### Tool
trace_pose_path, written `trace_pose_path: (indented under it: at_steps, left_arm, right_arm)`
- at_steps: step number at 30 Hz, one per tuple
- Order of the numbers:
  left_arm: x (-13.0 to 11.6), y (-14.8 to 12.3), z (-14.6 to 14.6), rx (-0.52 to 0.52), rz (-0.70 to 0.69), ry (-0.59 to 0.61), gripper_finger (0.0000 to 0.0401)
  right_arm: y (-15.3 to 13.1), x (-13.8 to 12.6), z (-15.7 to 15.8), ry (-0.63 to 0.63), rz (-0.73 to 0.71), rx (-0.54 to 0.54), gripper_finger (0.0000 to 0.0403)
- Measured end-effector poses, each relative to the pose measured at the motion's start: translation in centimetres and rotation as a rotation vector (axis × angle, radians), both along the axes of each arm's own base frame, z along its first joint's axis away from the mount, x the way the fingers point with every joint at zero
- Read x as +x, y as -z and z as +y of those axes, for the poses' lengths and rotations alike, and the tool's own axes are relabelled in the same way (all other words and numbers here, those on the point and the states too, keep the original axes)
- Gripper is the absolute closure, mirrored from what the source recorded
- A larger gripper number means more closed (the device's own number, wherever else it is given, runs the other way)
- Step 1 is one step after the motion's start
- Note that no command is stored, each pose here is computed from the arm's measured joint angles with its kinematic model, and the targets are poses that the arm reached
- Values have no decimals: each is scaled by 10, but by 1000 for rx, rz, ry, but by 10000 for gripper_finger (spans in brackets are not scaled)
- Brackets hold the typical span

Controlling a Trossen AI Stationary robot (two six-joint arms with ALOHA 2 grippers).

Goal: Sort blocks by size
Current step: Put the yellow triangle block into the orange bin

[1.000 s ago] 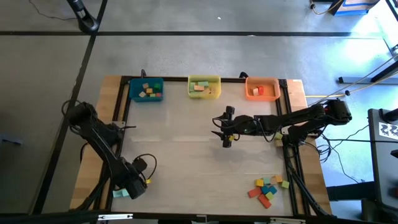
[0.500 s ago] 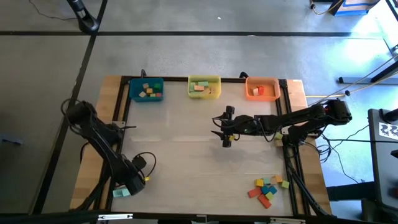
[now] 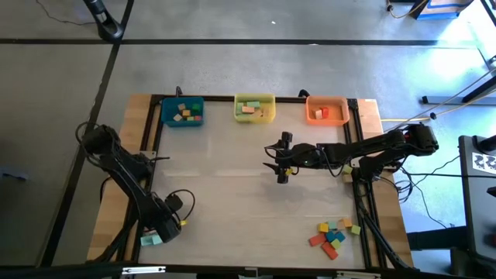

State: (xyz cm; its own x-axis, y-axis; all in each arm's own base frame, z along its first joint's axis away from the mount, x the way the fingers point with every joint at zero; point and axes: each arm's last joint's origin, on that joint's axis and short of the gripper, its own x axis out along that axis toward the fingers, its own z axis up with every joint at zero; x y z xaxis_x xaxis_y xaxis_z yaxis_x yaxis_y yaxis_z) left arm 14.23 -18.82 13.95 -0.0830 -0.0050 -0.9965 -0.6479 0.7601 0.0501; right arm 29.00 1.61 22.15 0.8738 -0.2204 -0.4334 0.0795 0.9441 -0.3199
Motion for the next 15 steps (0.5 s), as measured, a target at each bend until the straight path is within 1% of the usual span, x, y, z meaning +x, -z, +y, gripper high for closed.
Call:
trace_pose_path:
  at_steps: [4,7,15]
  left_arm:
    - [1,-6,1,-21,-25,-10,277]
    - [7,-15,0,-60,-95,-15,282]
    - [18,-28,9,-45,-260,19,275]
  right_arm:
    - [0,0,0,0,2,0,127]
    - [1,0,0,0,6,-1,127]
    - [1,0,0,-2,8,1,127]
